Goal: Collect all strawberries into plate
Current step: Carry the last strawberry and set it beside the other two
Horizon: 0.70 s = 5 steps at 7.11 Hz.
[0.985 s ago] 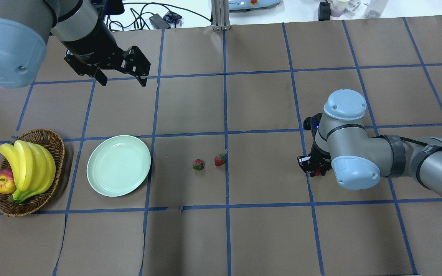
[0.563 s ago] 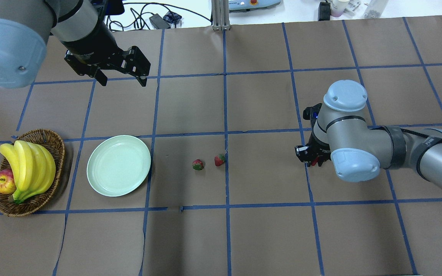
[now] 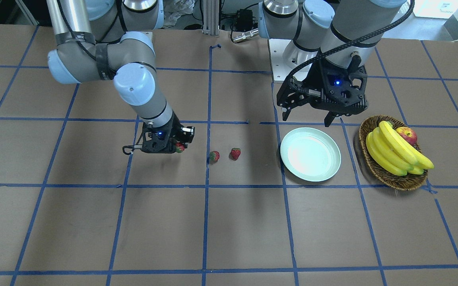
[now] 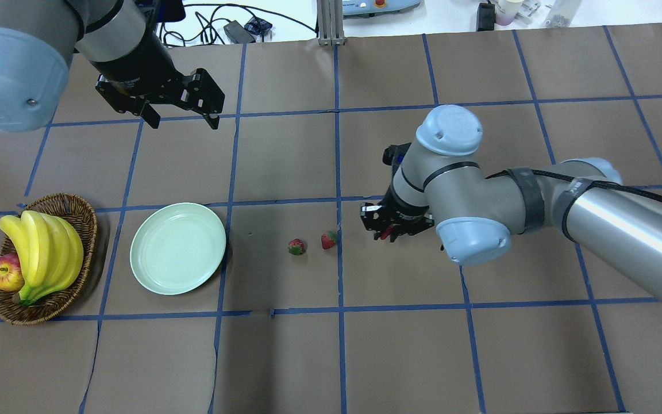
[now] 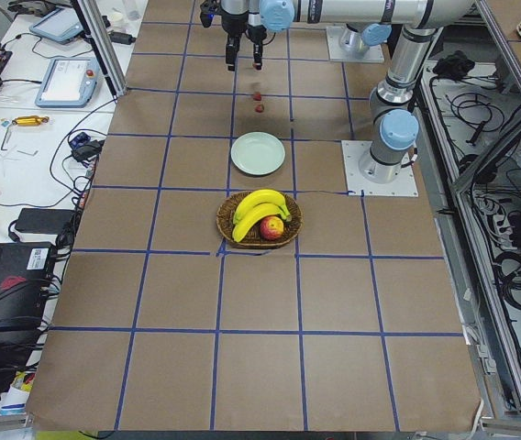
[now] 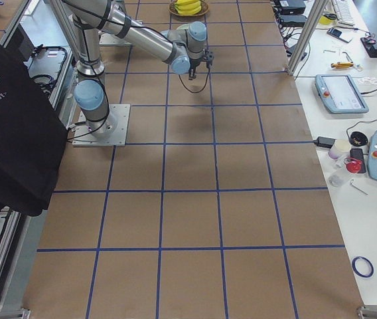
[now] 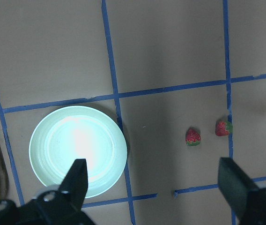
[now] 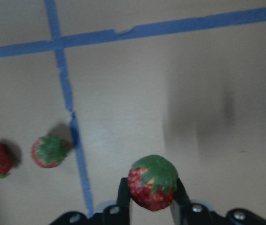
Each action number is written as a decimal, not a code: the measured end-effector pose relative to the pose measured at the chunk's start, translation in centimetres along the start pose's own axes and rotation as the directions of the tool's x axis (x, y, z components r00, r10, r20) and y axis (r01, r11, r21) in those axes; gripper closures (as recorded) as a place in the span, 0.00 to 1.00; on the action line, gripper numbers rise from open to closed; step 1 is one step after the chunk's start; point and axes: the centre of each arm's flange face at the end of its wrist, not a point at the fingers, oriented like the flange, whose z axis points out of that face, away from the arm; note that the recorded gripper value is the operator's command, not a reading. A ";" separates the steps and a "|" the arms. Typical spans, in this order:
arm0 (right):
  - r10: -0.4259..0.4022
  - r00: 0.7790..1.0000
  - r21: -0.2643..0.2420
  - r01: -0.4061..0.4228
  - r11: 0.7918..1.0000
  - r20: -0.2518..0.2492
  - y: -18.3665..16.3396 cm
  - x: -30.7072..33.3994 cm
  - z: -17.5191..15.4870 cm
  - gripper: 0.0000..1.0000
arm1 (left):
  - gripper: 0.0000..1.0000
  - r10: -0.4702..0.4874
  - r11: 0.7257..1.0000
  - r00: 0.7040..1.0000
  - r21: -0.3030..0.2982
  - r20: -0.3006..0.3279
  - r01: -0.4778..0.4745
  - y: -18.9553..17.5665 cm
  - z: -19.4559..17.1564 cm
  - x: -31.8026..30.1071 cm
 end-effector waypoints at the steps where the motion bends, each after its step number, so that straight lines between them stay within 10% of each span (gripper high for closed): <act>1: 0.023 0.999 0.008 -0.024 1.000 0.034 0.9 -3.4 0.3 1.00 | 0.00 0.000 1.000 1.000 0.001 0.000 0.000 0.0 0.0 0.0; 5: 0.056 0.990 -0.002 -0.056 0.998 0.133 3.4 -12.5 3.3 1.00 | 0.00 -0.002 1.000 1.000 0.004 0.000 0.002 0.1 -0.2 -0.1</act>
